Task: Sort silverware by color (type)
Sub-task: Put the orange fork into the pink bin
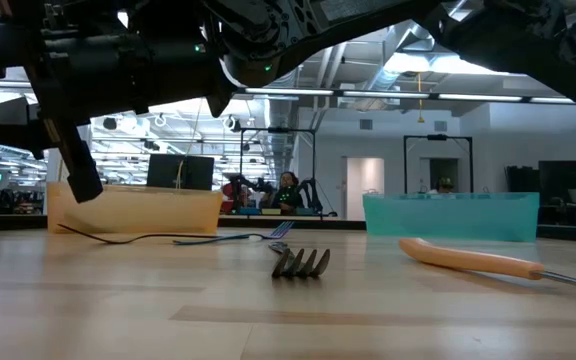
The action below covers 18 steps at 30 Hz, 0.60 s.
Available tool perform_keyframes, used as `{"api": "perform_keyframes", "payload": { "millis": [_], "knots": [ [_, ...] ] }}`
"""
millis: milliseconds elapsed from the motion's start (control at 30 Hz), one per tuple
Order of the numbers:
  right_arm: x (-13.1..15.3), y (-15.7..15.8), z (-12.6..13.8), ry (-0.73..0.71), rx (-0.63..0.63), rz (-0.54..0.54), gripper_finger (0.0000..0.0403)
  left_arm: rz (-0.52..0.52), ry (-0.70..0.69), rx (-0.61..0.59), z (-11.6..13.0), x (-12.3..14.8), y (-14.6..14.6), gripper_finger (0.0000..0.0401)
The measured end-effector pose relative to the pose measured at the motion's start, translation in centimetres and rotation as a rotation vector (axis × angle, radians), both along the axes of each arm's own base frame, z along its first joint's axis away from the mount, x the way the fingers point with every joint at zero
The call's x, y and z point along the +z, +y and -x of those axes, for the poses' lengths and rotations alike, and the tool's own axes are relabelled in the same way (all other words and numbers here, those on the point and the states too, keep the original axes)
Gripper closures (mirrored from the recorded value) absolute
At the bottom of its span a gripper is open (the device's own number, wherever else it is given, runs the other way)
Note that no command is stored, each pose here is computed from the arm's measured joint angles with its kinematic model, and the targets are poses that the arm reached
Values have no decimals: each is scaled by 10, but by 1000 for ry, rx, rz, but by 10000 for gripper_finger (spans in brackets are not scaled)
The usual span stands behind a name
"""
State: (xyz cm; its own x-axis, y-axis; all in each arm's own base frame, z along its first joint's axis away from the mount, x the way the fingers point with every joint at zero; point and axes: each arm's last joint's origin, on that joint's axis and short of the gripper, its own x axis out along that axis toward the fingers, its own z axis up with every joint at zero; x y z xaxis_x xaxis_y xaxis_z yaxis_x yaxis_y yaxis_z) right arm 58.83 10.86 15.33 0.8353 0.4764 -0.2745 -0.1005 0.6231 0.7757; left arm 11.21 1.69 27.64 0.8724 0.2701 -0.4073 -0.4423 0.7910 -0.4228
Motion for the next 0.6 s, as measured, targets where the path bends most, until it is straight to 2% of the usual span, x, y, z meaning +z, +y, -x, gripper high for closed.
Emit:
{"api": "perform_keyframes", "payload": {
  "millis": [333,600],
  "knots": [
    [0,0,0,-13,0,20,292,-1,0,1,0,0,0,234],
    [0,-2,-1,-18,-43,37,271,-3,0,4,0,0,0,234]
  ]
}}
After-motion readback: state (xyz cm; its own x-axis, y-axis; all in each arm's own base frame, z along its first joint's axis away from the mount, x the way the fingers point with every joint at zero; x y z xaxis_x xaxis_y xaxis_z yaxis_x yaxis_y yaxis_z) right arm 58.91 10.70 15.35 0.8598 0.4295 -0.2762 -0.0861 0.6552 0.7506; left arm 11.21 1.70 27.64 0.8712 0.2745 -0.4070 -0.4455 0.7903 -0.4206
